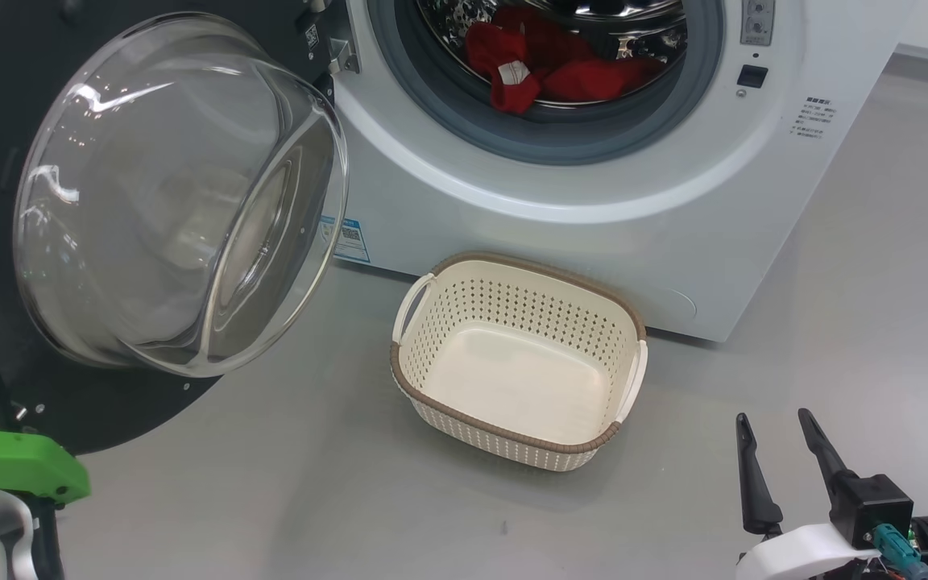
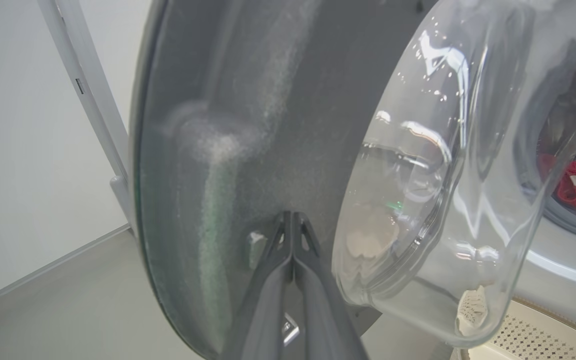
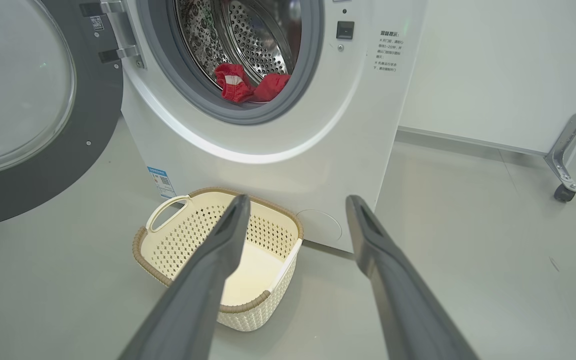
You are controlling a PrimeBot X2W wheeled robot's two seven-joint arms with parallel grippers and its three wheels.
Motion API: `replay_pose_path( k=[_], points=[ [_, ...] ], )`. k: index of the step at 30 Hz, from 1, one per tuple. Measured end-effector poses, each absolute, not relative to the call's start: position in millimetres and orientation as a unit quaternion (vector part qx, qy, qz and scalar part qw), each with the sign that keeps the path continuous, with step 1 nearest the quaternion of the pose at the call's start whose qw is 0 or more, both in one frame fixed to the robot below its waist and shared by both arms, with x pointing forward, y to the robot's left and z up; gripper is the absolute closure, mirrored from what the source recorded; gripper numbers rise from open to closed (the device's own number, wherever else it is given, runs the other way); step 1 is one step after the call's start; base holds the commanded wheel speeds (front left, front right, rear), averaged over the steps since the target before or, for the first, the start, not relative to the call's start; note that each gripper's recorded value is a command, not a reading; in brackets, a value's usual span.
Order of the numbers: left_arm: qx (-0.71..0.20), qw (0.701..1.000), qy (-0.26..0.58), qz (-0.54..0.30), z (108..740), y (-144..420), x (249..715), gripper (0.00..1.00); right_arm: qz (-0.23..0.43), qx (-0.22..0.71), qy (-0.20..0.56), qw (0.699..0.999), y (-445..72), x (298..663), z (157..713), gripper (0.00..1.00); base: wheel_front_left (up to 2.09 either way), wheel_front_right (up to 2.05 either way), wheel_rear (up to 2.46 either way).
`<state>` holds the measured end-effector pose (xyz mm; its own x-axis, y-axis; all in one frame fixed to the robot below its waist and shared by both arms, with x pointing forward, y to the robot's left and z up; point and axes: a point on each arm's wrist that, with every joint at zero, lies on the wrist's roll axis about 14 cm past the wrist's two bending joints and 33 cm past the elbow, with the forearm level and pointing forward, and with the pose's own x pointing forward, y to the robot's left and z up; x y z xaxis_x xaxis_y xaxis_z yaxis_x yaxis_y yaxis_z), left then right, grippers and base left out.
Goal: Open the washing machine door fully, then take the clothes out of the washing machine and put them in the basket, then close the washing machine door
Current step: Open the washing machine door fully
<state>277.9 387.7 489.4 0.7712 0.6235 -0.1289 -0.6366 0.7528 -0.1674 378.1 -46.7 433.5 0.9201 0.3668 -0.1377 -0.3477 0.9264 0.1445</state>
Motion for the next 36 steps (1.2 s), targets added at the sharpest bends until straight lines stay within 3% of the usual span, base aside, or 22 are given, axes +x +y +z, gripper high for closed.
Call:
replay_pose_path(
  k=[23, 36],
  points=[
    [-0.096, 0.932, -0.006, 0.349, 492, 386, 274, 1.00, 0.185, 0.057, 0.068, 0.979, -45, 381, 443, 0.00, 0.00, 0.00, 0.00],
    [-0.096, 0.950, -0.009, 0.297, 485, 340, 276, 1.00, 0.199, 0.059, 0.061, 0.976, -39, 374, 448, 0.00, 0.00, 0.00, 0.00]
  ],
)
